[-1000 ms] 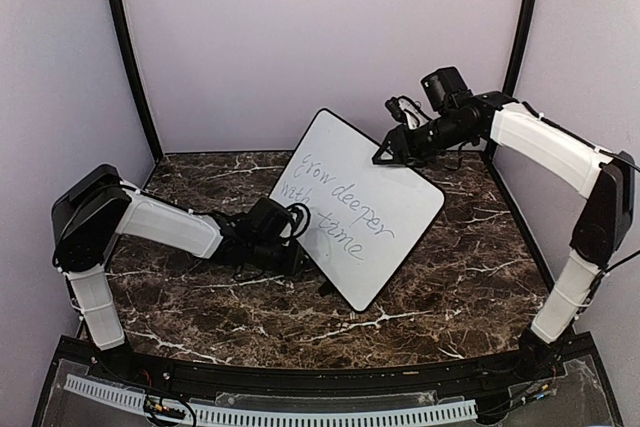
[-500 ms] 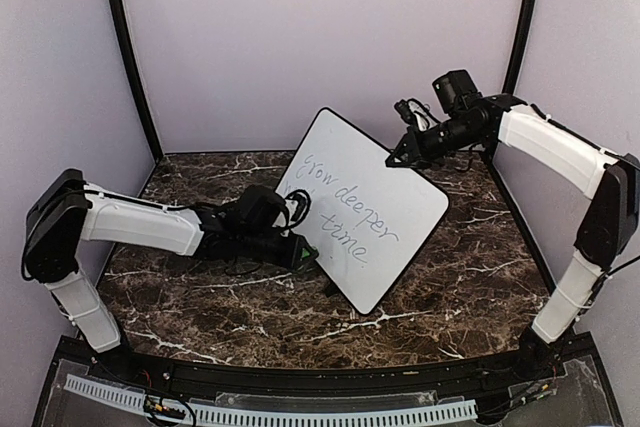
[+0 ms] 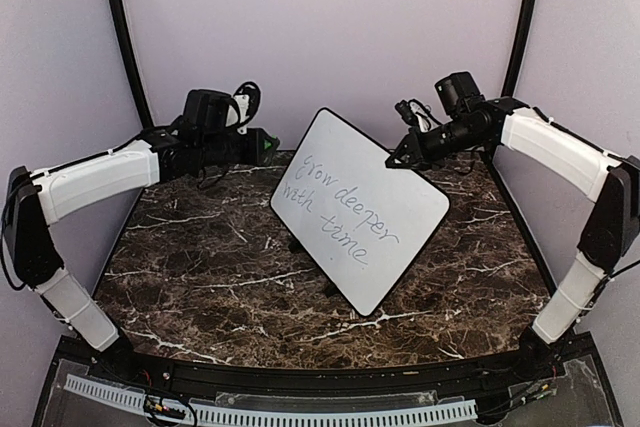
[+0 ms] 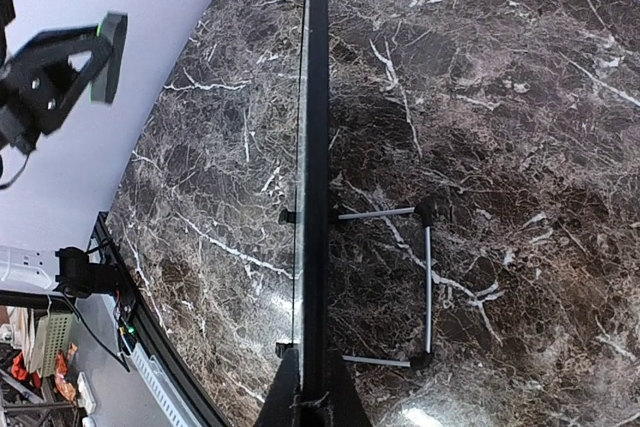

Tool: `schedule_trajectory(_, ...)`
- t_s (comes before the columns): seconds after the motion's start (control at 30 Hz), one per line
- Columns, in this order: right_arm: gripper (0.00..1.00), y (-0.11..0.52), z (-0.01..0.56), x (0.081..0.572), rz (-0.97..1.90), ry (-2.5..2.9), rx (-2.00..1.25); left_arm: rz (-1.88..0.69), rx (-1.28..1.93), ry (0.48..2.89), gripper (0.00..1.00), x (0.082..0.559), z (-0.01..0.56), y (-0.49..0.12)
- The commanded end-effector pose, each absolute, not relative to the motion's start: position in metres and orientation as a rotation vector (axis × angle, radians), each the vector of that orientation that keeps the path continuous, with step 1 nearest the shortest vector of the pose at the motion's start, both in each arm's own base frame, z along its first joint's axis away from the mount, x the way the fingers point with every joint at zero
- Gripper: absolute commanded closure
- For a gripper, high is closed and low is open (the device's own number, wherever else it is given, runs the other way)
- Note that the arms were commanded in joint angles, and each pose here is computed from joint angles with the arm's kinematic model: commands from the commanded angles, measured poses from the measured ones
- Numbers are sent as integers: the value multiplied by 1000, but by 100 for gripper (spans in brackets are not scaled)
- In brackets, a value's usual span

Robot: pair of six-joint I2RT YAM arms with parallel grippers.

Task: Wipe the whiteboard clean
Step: Erase the whiteboard from the whiteboard stand.

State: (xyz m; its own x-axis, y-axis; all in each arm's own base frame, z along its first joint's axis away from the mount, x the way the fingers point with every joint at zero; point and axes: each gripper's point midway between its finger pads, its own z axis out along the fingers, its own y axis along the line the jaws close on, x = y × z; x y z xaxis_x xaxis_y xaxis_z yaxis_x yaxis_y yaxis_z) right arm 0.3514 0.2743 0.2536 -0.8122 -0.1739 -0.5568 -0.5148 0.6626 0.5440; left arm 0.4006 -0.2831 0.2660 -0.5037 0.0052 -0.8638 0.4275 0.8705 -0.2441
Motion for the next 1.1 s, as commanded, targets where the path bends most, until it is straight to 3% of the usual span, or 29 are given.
schedule_trajectory(0.0, 100, 281, 275, 334, 1035, 2335, -635, -463, 517, 1957, 100, 433, 273, -277)
schedule_trajectory(0.27, 100, 284, 282, 321, 1045, 2307, -677, -595, 848, 1738, 100, 442, 260, -317)
schedule_trajectory(1.07, 100, 295, 272, 315, 1054, 2326, -728, -609, 948, 1750, 100, 473, 201, -340)
